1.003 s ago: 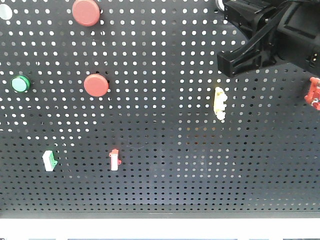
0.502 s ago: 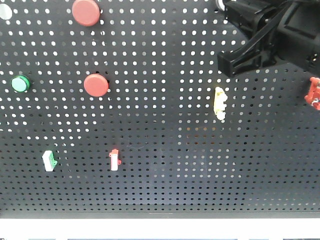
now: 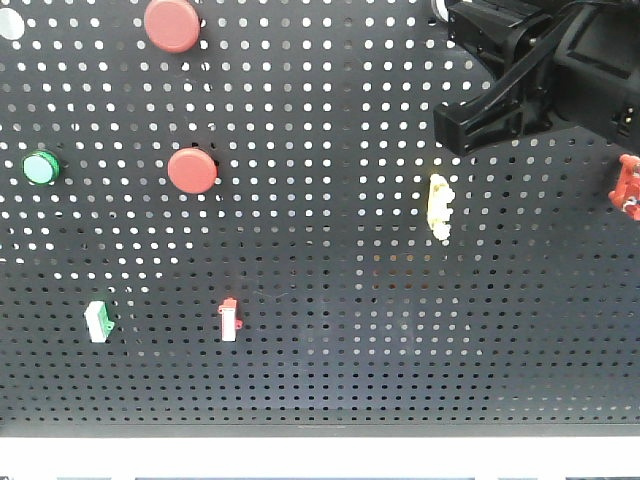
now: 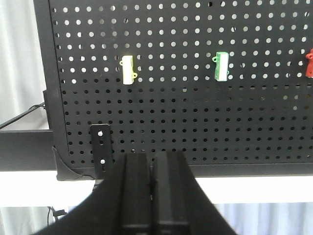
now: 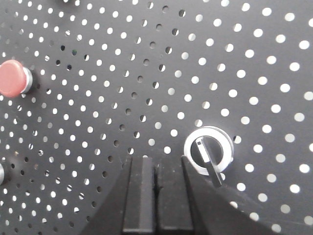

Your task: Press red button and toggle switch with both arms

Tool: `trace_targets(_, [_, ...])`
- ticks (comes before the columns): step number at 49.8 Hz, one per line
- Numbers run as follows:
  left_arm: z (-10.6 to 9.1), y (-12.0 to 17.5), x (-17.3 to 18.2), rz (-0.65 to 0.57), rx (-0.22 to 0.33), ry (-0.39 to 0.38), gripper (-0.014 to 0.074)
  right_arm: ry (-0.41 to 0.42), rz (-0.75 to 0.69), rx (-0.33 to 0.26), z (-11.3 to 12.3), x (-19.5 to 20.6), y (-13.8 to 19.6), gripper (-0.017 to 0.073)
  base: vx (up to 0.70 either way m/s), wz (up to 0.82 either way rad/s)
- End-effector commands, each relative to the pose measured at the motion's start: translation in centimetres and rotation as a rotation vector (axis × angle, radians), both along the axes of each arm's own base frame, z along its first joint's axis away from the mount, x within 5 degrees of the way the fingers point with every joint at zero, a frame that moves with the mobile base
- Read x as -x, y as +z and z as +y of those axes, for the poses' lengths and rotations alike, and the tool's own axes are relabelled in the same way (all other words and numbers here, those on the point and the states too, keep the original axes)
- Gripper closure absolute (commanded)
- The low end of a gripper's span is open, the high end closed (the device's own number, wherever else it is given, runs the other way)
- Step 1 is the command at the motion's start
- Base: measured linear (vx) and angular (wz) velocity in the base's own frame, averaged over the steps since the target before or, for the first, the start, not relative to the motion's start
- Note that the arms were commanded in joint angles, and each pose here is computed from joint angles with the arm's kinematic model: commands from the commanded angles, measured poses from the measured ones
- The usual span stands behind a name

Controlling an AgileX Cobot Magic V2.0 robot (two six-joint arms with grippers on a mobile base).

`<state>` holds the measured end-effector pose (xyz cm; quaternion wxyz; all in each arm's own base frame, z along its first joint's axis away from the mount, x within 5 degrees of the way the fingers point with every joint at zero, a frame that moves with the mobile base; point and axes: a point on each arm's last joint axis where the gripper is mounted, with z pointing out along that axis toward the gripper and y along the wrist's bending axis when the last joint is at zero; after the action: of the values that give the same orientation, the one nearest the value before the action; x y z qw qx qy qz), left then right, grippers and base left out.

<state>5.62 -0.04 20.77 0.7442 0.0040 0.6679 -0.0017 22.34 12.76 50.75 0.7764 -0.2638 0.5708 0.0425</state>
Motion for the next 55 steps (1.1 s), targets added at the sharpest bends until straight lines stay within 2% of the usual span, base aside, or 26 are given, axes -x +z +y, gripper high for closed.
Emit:
trace_targets(1, [0.0, -0.4, -0.1, -0.043, 0.02, 0.002, 0.0592, -0.003, -0.075, -0.023, -0.9, 1.1, 1.8, 0.0559, 0.0, 0.0])
trace_targets(4, [0.0, -0.4, -0.1, -0.043, 0.02, 0.002, 0.0592, -0.042, -0.035, -0.076, -2.4, 1.8, 2.1, 0.0559, 0.0, 0.0])
trace_targets(5, [0.0, -0.4, -0.1, -0.043, 0.02, 0.002, 0.0592, -0.05, -0.006, -0.119, -3.1, 2.2, 2.0, 0.0559, 0.0, 0.0])
trace_targets(10, [0.0, -0.4, -0.1, -0.043, 0.02, 0.002, 0.0592, -0.066, 0.054, -0.266, -5.8, 5.0, 1.0, 0.0559, 0.0, 0.0])
trace_targets(13, [0.0, -0.4, -0.1, -0.043, 0.02, 0.002, 0.0592, -0.102, 0.049, -0.3, -7.6, 7.0, -0.2, 0.0559, 0.0, 0.0])
trace_targets(19, [0.0, -0.4, -0.1, -0.043, 0.02, 0.002, 0.0592, -0.221, 0.065, -0.285, -10.3, 10.6, -5.6, 0.0559, 0.0, 0.0])
trace_targets(22, [0.0, -0.4, -0.1, -0.043, 0.02, 0.002, 0.0592, -0.295, 0.058, -0.297, -11.6, 13.0, -8.4, 0.0559, 0.0, 0.0])
trace_targets(27, [0.0, -0.4, -0.1, -0.043, 0.02, 0.002, 0.0592, -0.389, 0.089, -0.332, -12.7, 15.4, -13.8, 0.0559, 0.0, 0.0])
trace_targets(30, [0.0, -0.4, -0.1, -0.043, 0.02, 0.002, 0.0592, -0.443, 0.119, -0.32, -13.0, 16.4, -18.0, 0.0559, 0.0, 0.0])
trace_targets(35, [0.0, -0.4, -0.1, -0.043, 0.02, 0.002, 0.0592, -0.47, 0.129, -0.327, -13.0, 17.3, -22.3, 0.0559, 0.0, 0.0])
trace_targets(42, [0.0, -0.4, -0.1, -0.043, 0.02, 0.002, 0.0592, -0.476, 0.168, -0.284, -12.9, 17.4, -27.6, 0.0559, 0.0, 0.0])
trace_targets(46, [0.0, -0.4, -0.1, -0.046, 0.019, 0.002, 0.0592, -0.481, 0.239, -0.314, -13.0, 16.8, -29.6, 0.0559, 0.0, 0.0])
trace_targets(50, [0.0, -0.4, -0.1, -0.044, 0.019, 0.002, 0.0592, -0.478, 0.273, -0.373, -13.0, 16.6, -31.1, 0.0559, 0.0, 0.0])
trace_targets(55, [0.0, -0.4, -0.1, -0.045, 0.019, 0.002, 0.0592, -0.486, 0.321, -0.37, -13.0, 16.7, -31.6, 0.0559, 0.0, 0.0])
